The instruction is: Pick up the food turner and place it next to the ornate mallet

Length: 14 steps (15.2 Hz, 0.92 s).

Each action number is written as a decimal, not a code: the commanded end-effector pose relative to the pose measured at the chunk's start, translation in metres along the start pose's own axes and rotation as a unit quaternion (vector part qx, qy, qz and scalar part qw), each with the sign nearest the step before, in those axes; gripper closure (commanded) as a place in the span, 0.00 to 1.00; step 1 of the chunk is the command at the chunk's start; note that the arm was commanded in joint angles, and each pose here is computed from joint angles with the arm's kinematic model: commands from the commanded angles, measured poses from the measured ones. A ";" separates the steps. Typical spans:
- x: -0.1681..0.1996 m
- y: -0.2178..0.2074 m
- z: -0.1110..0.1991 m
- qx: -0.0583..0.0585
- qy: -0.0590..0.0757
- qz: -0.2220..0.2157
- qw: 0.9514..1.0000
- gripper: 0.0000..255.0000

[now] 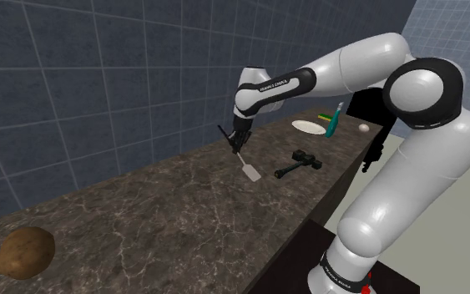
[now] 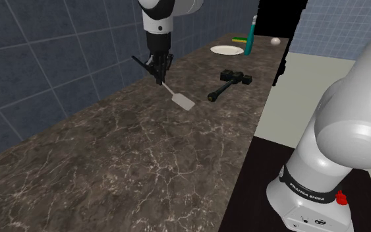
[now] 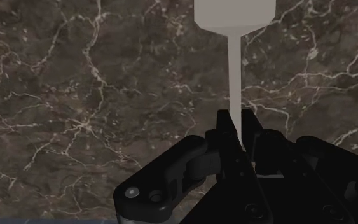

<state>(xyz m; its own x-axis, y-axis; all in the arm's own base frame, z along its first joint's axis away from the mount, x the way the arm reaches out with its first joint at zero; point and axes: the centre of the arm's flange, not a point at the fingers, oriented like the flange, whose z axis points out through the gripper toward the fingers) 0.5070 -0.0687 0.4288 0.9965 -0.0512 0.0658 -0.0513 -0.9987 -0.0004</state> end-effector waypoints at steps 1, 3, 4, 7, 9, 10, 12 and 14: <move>-0.001 0.000 0.010 0.000 0.000 0.000 1.000 1.00; -0.002 0.000 0.021 0.000 0.000 0.000 1.000 1.00; -0.002 0.000 0.026 0.000 0.000 0.000 1.000 1.00; -0.003 0.000 0.042 0.000 0.000 0.000 1.000 1.00; -0.004 0.000 0.052 0.000 0.000 0.000 1.000 1.00; -0.004 0.000 0.058 0.000 0.000 0.000 1.000 1.00; -0.005 0.000 0.068 0.000 0.000 0.000 1.000 1.00; -0.006 0.000 0.078 0.000 0.000 0.000 1.000 1.00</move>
<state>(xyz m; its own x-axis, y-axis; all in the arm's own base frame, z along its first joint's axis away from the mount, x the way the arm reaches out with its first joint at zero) 0.5072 -0.0690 0.3550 0.9965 -0.0509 0.0657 -0.0510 -0.9987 -0.0005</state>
